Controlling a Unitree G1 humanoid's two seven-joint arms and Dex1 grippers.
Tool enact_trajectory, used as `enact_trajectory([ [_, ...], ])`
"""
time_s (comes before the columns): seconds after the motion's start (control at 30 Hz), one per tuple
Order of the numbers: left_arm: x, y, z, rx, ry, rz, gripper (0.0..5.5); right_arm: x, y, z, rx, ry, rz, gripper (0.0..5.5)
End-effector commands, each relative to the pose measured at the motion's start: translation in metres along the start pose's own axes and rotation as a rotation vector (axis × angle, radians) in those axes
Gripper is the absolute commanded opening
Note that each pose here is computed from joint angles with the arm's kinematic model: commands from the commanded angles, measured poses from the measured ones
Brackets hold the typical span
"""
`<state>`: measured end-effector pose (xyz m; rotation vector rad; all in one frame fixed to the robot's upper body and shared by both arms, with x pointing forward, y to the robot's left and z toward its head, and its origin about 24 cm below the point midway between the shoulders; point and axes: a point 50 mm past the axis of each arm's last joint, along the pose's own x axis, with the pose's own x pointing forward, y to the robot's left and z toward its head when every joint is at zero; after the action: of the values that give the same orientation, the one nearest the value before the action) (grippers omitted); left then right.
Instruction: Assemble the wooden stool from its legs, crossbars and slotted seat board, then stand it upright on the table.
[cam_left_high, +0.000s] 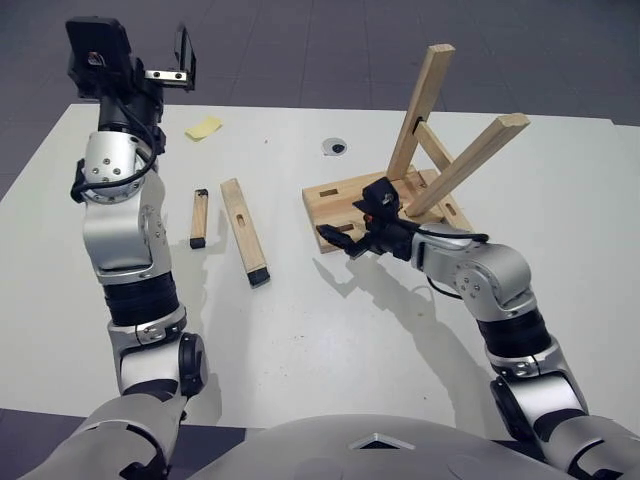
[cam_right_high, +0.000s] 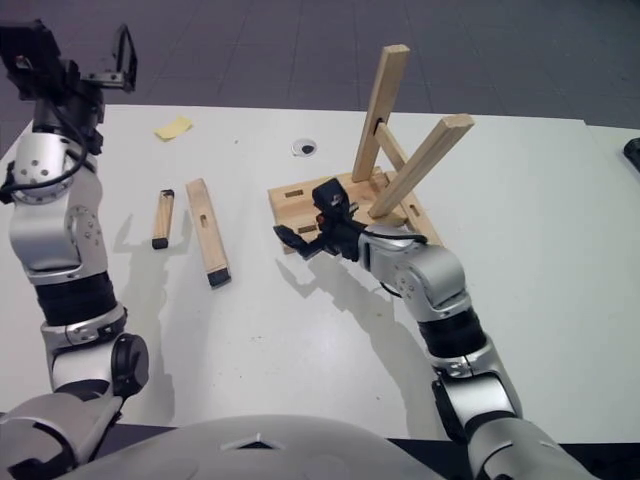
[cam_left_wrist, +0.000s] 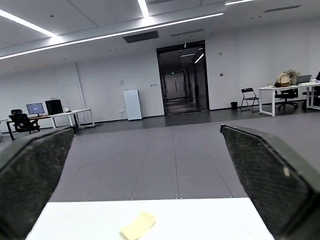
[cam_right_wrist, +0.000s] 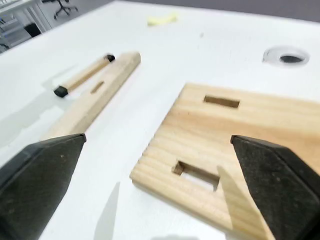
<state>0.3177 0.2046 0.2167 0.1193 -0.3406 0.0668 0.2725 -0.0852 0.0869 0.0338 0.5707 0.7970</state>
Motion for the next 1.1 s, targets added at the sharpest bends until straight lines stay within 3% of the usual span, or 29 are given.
enact_trajectory([
  [0.03, 0.000, -0.013, -0.001, -0.016, 0.025, -0.004, 5.40, -0.002, -0.002, 0.002, 0.070, 0.055, 0.018, 5.39],
  [0.6, -0.007, -0.023, -0.021, -0.059, 0.120, 0.054, 5.40, 0.012, -0.003, 0.007, 0.023, 0.253, 0.030, 5.39],
  [0.87, -0.008, -0.013, -0.029, -0.089, 0.177, 0.150, 5.40, 0.021, 0.000, 0.014, -0.186, 0.407, 0.156, 5.39],
  [1.1, -0.011, -0.003, -0.037, -0.098, 0.223, 0.233, 5.40, 0.006, 0.021, 0.011, -0.498, 0.399, 0.495, 5.39],
])
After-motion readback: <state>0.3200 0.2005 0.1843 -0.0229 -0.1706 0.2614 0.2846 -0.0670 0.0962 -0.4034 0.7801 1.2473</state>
